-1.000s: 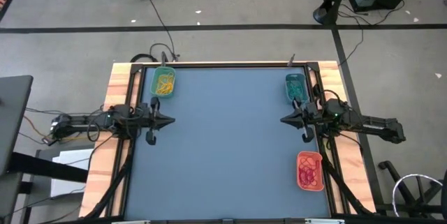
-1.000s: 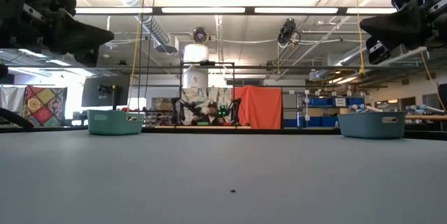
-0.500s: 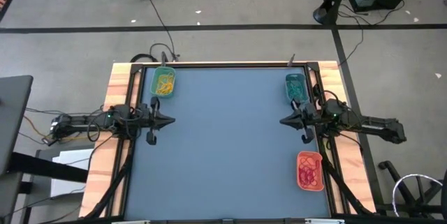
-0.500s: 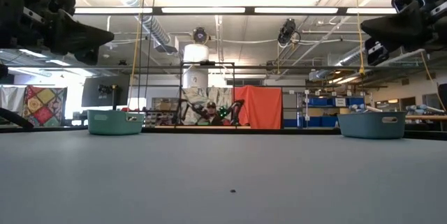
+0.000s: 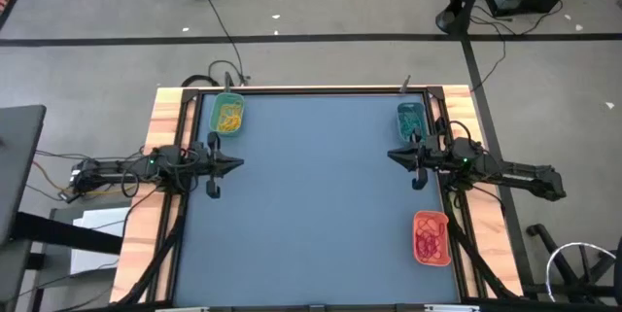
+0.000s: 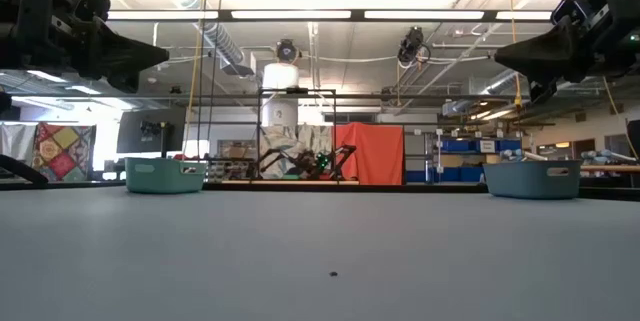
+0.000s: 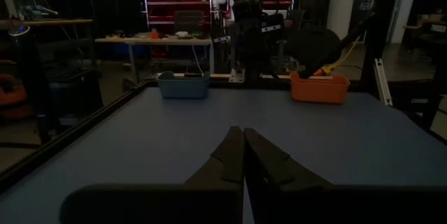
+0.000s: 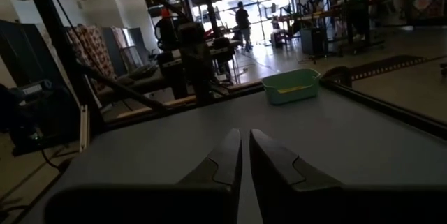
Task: Sort rubber bands into baskets
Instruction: Return to Home Position
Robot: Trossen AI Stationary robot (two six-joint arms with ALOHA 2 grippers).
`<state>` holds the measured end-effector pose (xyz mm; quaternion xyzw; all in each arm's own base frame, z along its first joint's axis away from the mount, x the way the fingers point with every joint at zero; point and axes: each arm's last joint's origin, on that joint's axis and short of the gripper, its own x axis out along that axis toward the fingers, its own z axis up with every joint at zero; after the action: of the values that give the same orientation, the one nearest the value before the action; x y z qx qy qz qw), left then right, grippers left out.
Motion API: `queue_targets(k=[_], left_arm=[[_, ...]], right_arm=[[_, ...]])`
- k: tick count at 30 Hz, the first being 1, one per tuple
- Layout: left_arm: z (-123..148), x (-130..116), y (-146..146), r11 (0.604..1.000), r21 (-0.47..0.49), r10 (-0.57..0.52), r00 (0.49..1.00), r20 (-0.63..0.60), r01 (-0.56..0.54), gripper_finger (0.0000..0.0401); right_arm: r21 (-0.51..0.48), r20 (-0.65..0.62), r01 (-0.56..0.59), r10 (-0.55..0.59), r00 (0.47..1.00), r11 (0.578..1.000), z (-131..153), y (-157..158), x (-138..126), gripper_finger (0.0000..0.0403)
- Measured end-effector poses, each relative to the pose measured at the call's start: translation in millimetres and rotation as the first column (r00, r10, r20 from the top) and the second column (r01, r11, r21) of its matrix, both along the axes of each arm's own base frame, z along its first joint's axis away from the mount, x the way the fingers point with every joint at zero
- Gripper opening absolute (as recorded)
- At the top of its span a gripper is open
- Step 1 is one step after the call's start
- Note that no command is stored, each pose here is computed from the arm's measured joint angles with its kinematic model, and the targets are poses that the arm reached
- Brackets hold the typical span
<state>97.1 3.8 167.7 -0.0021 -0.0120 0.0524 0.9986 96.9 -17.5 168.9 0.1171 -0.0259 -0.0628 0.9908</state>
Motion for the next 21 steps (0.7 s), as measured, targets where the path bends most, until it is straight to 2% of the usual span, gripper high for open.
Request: queue_targets(k=[21], left_arm=[[3.7,-0.1,0.2,1.000,-0.001,0.007,0.999,0.040,-0.007,0.0010]], right_arm=[[0.001,0.000,-0.003,0.003,1.000,1.000,0.0,0.1,0.0,0.0043]])
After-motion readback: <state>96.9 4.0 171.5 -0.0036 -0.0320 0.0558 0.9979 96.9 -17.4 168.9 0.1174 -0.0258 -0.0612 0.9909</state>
